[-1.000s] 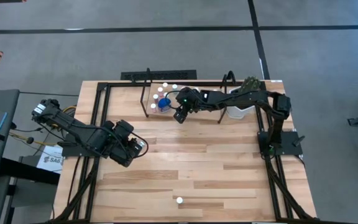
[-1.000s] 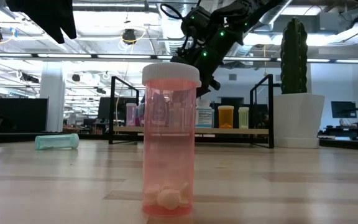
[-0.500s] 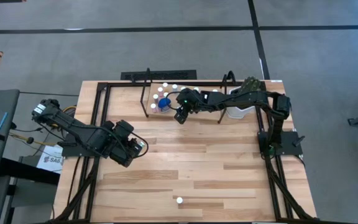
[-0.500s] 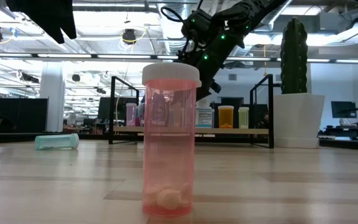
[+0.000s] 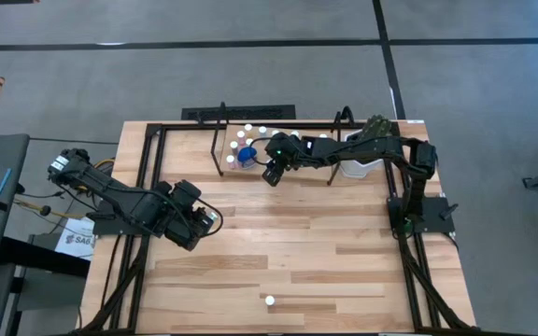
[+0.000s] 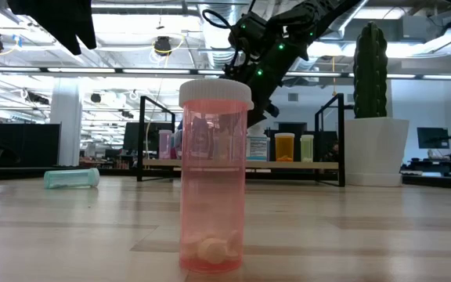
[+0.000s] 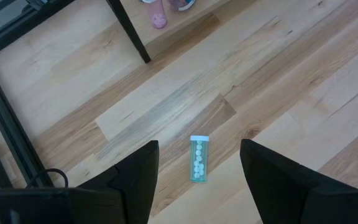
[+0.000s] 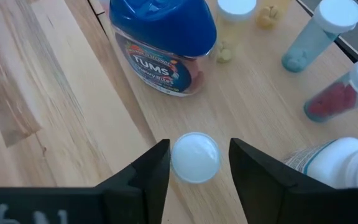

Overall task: Pick and place medicine bottles onto shelf by color
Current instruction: Put the yellow pill bottle on the shelf

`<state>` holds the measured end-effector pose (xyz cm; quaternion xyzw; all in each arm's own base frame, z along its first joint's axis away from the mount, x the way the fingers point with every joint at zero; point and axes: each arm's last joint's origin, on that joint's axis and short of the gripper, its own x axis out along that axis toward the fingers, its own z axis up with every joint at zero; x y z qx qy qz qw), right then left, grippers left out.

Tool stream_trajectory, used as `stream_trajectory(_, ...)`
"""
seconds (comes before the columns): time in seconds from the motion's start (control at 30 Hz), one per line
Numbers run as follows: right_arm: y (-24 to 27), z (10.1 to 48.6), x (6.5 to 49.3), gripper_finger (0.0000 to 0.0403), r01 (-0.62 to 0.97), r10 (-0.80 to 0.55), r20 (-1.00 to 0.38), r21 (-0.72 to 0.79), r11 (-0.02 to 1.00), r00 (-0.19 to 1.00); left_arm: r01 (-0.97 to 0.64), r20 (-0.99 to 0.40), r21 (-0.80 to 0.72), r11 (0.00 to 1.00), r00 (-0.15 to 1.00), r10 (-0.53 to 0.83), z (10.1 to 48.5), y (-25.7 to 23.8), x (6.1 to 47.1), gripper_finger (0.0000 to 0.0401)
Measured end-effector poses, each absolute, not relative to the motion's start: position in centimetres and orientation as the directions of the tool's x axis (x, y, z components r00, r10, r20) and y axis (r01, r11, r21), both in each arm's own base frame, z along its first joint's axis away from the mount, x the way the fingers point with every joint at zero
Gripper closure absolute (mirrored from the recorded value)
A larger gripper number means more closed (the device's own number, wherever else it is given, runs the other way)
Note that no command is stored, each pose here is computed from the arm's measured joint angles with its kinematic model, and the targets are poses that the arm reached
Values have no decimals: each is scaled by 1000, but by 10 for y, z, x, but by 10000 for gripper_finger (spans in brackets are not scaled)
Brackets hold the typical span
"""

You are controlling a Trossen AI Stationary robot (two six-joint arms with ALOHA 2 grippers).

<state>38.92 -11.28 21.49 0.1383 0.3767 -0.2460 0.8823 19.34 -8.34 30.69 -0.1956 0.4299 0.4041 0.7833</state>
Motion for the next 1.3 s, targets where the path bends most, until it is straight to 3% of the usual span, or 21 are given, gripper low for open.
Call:
stream_trajectory(0.63,-115,219,393,264,533,-343,-695,70,843,632,-802,-832,40,596,304,465,307,-83,193,187)
stream_trajectory(1.3,-132,227,394,260,541,-412,-613,31,840,674,-799,-831,44,600,304,466,307,-83,193,187)
